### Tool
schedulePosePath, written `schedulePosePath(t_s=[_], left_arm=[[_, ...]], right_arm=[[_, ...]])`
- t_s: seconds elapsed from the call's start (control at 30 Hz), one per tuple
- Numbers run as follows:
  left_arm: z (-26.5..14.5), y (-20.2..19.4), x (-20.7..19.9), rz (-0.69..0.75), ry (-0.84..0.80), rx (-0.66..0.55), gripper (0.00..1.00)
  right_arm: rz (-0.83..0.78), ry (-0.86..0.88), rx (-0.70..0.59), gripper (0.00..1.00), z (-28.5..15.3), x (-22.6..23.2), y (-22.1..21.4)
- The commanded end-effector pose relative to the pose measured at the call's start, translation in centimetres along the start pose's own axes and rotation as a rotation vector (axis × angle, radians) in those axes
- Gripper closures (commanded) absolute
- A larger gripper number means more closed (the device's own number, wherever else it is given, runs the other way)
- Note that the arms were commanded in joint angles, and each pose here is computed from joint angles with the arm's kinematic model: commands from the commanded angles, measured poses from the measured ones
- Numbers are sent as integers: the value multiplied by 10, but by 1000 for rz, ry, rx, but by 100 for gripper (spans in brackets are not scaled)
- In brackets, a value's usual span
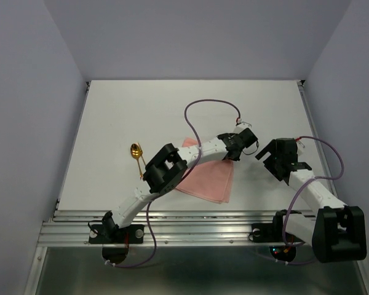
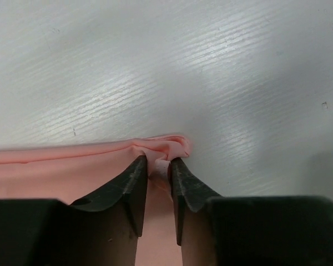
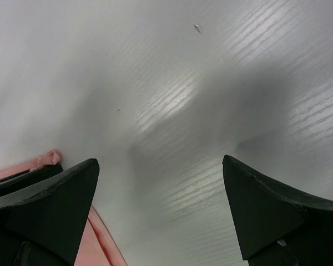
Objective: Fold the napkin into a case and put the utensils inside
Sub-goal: Pick up the lower triangle-folded napkin from the center of the board.
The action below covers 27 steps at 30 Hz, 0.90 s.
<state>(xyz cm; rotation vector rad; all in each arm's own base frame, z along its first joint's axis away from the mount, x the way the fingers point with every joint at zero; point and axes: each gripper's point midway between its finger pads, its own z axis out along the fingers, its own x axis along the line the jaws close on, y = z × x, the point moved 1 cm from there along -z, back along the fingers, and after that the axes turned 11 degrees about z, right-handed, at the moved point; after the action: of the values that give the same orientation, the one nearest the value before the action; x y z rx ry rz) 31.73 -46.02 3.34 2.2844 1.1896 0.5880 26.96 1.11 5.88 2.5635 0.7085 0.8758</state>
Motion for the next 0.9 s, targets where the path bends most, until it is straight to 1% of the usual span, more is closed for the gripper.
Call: schedulePosePath(t_s=[0.0, 0.03, 0.1, 0.13, 0.2, 0.23, 0.27, 0.33, 0.37, 0.43, 0.47, 0.5, 0.57, 0.6, 0.73, 0.77, 0.87], left_arm=[[7, -19, -6, 21, -58, 75, 72], [6, -18, -7, 19, -64, 75, 75], [5, -18, -6, 19, -70, 75, 78], [5, -16, -5, 15, -76, 73, 84], [3, -14, -5, 4, -99, 69, 98], [2, -15, -10, -3, -144, 78, 100], [2, -12, -6, -15, -161, 77, 100], [-8, -6, -13, -37, -255, 62, 100], [-16, 0, -17, -65, -352, 44, 100], [-25, 7, -18, -100, -434, 19, 100], [-37, 18, -17, -121, -478, -14, 100], [-38, 17, -17, -146, -552, -23, 100], [-42, 26, -11, -201, -616, -51, 100], [-46, 26, -15, -213, -667, -43, 100], [-48, 35, -11, -282, -723, -62, 100], [-50, 43, -11, -319, -739, -86, 100], [-46, 43, -4, -397, -777, -82, 100]], right_arm=[[6, 22, -26, 2, -2, 6, 7], [6, 24, -24, 2, -2, 6, 7], [3, 31, -18, 2, -3, 8, 7], [3, 34, -16, 2, -3, 8, 6], [8, 48, -17, 3, -5, 10, 6], [8, 55, -17, 3, -5, 11, 6], [7, 62, -14, 2, -5, 12, 6], [-15, 97, 13, 3, -5, 19, 2], [-35, 117, 41, 2, -5, 23, -2], [-54, 146, 71, 2, -6, 27, -6], [-62, 163, 85, 3, -6, 30, -9], [-90, 222, 133, 2, -10, 38, -17], [-98, 272, 164, 3, -12, 44, -22], [-106, 299, 206, 3, -14, 46, -30], [-106, 365, 288, 3, -21, 52, -45], [-103, 379, 302, 3, -23, 51, -49], [-108, 426, 352, 3, -33, 54, -64]])
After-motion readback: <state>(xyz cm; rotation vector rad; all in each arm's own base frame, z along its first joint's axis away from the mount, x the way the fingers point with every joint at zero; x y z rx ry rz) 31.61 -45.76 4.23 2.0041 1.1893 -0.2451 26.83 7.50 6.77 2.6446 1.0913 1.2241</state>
